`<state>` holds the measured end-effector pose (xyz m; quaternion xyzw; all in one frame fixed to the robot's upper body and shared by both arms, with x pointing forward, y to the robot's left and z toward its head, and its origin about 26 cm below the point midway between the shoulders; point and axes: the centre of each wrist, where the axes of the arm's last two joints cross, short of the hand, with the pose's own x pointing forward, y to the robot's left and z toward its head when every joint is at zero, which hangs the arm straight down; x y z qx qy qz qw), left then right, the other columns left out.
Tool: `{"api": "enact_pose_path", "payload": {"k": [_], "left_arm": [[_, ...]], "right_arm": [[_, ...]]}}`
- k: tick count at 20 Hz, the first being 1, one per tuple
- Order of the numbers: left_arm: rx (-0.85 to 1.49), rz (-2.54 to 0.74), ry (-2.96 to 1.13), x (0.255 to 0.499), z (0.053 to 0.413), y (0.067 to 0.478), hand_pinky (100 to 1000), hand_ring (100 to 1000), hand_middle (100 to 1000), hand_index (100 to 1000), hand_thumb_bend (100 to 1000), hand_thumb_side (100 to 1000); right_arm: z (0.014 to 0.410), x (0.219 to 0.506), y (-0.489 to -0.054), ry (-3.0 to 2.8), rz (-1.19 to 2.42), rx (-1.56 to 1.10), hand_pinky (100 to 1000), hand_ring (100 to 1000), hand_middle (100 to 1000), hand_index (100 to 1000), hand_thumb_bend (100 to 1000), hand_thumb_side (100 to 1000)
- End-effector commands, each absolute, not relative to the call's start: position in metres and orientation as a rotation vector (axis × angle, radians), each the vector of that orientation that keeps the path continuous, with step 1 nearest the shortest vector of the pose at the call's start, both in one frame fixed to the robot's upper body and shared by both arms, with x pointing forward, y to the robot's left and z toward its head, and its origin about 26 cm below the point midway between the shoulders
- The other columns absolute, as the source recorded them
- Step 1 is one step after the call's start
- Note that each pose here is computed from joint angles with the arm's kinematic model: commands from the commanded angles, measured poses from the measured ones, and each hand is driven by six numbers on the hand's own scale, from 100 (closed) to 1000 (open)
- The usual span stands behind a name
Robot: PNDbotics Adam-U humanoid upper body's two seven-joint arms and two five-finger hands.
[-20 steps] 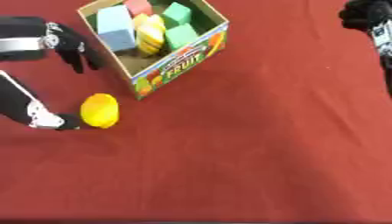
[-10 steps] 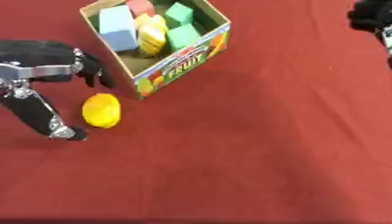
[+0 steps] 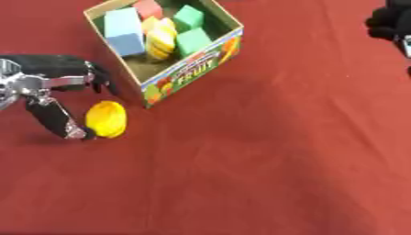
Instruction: Pick up objects on the table and place them in the box.
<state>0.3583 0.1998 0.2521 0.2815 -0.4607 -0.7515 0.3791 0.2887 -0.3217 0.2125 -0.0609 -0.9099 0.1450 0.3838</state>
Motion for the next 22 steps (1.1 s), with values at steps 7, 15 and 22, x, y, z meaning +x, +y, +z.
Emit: {"api": "enact_pose_path", "payload": {"k": [7, 15, 22], "left_arm": [[0.695, -1.887, -1.229, 0.362, 0.253, 0.203, 733, 654, 626, 746, 192, 100], [0.704, -1.834, -1.297, 0.358, 0.256, 0.205, 701, 603, 581, 683, 157, 100], [0.74, -1.843, -1.378, 0.334, 0.281, 0.204, 691, 601, 567, 666, 232, 100]], "right_arm": [[0.22, 0.287, -0.322, -2.341, 0.368, -0.158, 793, 752, 685, 774, 100, 584], [0.218, 0.286, -0.322, -2.337, 0.356, -0.159, 793, 752, 685, 774, 100, 586], [0.218, 0.286, -0.324, -2.337, 0.362, -0.168, 794, 752, 686, 774, 100, 582]]}}
